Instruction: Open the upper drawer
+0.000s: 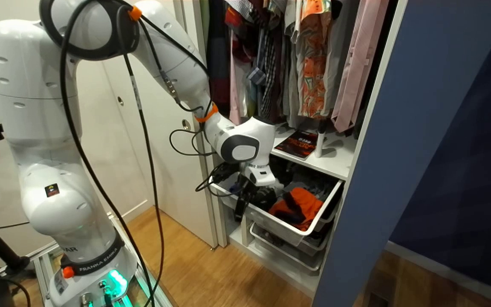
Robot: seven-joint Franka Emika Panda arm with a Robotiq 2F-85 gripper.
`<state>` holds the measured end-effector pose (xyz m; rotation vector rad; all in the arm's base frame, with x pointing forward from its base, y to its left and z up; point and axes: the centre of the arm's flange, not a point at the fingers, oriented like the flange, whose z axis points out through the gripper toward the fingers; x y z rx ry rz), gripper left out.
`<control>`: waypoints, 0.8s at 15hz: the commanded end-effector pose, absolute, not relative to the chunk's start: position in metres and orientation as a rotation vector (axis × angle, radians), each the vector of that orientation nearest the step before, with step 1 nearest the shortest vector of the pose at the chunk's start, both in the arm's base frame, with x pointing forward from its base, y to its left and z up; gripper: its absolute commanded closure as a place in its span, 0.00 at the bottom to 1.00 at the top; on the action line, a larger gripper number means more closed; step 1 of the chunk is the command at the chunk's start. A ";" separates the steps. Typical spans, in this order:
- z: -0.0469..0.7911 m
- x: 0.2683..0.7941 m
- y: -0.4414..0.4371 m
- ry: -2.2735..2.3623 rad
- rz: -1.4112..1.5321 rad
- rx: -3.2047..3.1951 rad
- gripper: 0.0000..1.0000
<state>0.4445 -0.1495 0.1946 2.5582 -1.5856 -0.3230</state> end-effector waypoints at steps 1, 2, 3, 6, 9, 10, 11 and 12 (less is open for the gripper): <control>0.210 0.432 -0.143 -1.511 -0.378 2.545 0.00; 0.211 0.431 -0.142 -1.490 -0.392 2.543 0.00; 0.212 0.430 -0.142 -1.474 -0.397 2.542 0.00; 0.220 0.432 -0.144 -1.440 -0.341 2.557 0.00; 0.249 0.445 -0.146 -1.367 -0.111 2.629 0.00; 0.264 0.452 -0.145 -1.336 -0.036 2.657 0.00; 0.276 0.457 -0.143 -1.310 0.041 2.658 0.00; 0.291 0.462 -0.139 -1.253 0.107 2.682 0.00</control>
